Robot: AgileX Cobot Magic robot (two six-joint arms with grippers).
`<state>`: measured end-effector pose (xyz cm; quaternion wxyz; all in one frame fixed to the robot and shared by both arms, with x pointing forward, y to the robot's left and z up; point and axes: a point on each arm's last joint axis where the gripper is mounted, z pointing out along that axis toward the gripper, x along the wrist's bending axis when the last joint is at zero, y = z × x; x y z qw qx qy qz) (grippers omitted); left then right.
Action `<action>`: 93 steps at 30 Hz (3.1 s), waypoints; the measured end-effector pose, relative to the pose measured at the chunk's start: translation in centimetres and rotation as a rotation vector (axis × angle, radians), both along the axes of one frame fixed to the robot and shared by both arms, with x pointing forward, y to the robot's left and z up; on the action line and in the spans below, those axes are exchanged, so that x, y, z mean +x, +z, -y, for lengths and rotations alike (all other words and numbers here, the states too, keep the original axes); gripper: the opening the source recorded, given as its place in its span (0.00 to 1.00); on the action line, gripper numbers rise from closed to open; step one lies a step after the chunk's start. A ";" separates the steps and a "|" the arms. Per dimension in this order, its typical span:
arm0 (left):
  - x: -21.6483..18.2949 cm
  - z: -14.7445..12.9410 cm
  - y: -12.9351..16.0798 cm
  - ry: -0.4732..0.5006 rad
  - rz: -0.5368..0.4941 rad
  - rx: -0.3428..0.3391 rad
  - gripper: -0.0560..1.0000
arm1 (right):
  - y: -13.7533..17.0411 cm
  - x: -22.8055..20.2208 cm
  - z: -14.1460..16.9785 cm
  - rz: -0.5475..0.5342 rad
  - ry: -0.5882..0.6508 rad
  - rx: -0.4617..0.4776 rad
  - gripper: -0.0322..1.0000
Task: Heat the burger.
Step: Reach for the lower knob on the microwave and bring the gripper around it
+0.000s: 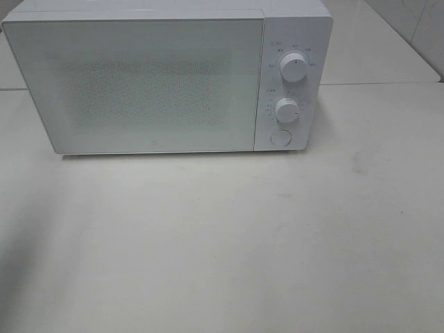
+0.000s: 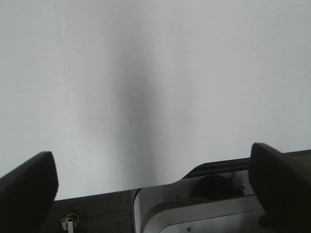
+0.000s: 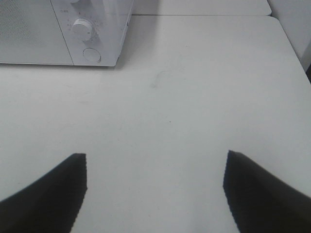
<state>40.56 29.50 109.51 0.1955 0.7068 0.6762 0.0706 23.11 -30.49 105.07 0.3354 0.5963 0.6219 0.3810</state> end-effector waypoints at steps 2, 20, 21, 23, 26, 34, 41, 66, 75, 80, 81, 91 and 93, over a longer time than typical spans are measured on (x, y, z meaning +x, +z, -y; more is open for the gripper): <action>-1.8 -0.2 -0.4 0.028 0.013 0.027 0.99 | 0.0 0.0 0.0 0.000 0.000 0.000 0.76; -11.0 0.2 -3.8 0.074 0.309 0.065 0.99 | 0.0 0.0 0.0 0.000 0.000 0.000 0.76; -11.3 0.2 -4.2 0.081 0.317 0.062 0.99 | 0.0 0.0 0.0 0.000 0.000 0.000 0.76; -11.9 0.2 -4.5 0.094 0.344 0.060 0.99 | 0.0 0.0 0.0 0.000 0.000 0.000 0.76; -12.7 0.2 -4.3 0.107 0.405 0.065 0.99 | 0.0 0.0 0.0 0.000 0.000 0.000 0.76; -14.3 0.3 -4.0 0.115 0.514 0.067 0.99 | 0.0 0.0 0.0 0.000 0.000 0.000 0.76; -16.0 0.4 -3.8 0.117 0.623 0.069 0.99 | 0.0 0.0 0.0 0.000 0.000 0.000 0.76; -17.5 0.5 -3.9 0.118 0.719 0.071 0.99 | 0.0 0.0 0.0 0.000 0.000 0.000 0.76; -17.5 0.5 -3.9 0.118 0.719 0.071 0.99 | 0.0 0.0 0.0 0.000 0.000 0.000 0.76; -17.5 0.5 -3.9 0.118 0.719 0.071 0.99 | 0.0 0.0 0.0 0.000 0.000 0.000 0.76; -17.5 0.5 -3.9 0.118 0.719 0.071 0.99 | 0.0 0.0 0.0 0.000 0.000 0.000 0.76; -17.5 0.5 -3.9 0.118 0.719 0.071 0.99 | 0.0 0.0 0.0 0.000 0.000 0.000 0.76; -17.5 0.5 -3.9 0.118 0.719 0.071 0.99 | 0.0 0.0 0.0 0.000 0.000 0.000 0.76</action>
